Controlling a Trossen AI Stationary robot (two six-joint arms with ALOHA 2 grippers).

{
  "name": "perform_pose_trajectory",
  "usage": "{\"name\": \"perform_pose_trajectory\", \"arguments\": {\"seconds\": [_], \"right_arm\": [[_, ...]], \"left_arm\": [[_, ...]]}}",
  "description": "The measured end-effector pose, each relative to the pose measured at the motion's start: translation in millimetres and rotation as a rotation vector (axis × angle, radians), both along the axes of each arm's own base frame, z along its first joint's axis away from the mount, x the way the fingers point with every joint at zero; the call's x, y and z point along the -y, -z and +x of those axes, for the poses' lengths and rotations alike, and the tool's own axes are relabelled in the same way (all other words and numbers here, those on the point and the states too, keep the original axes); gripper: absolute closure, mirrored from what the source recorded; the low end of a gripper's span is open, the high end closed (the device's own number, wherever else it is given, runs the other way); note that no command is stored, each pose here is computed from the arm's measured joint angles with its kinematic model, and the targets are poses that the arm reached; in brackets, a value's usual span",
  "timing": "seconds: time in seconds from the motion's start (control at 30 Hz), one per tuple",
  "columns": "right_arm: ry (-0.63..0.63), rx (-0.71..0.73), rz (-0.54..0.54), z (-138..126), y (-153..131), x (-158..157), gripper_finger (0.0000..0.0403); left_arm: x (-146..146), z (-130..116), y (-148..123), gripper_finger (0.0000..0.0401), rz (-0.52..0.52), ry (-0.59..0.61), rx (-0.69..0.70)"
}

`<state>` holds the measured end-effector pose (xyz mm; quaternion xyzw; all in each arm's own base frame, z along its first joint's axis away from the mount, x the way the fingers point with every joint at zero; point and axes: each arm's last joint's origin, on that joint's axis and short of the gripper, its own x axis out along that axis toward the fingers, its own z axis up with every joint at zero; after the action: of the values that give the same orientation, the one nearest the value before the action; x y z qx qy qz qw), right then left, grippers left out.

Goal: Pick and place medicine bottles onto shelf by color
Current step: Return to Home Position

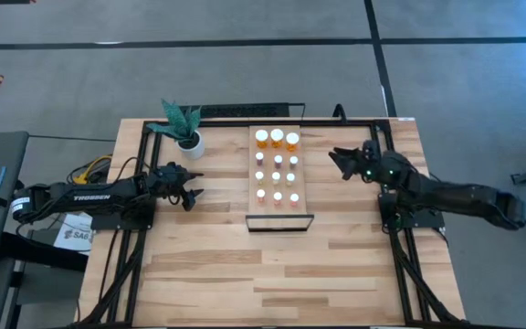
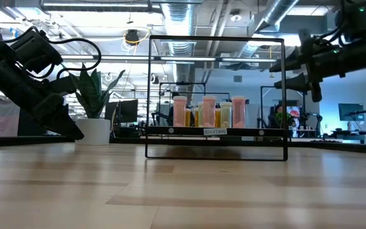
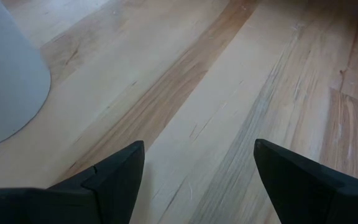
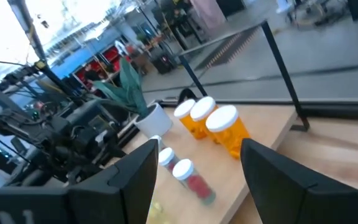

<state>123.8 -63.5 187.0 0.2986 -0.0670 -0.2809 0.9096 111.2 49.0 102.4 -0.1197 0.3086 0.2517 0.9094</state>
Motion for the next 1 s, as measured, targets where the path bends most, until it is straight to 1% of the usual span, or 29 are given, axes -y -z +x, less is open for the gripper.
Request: {"name": "perform_pose_trajectory", "arguments": {"seconds": [0.2,0.37,0.5,1.0], "right_arm": [[0.020,0.023,-0.048,-7.9,9.0,-3.0,0.0154],[0.027,0.045,-0.114,-12.8,13.8,-5.0,0.0154],[0.048,0.040,-0.114,-13.9,13.9,-4.8,0.0154],[0.048,0.029,-0.109,-13.7,15.5,-4.8,0.0154]], "left_arm": [[0.0,0.1,-0.1,0.0110,0.000,0.000,0.001],[0.0,0.1,-0.1,0.0110,0.000,0.000,0.000],[0.0,0.1,-0.1,0.0110,0.000,0.000,0.000],[-0.1,0.0,-0.1,0.0110,0.000,0.000,0.000]]}}
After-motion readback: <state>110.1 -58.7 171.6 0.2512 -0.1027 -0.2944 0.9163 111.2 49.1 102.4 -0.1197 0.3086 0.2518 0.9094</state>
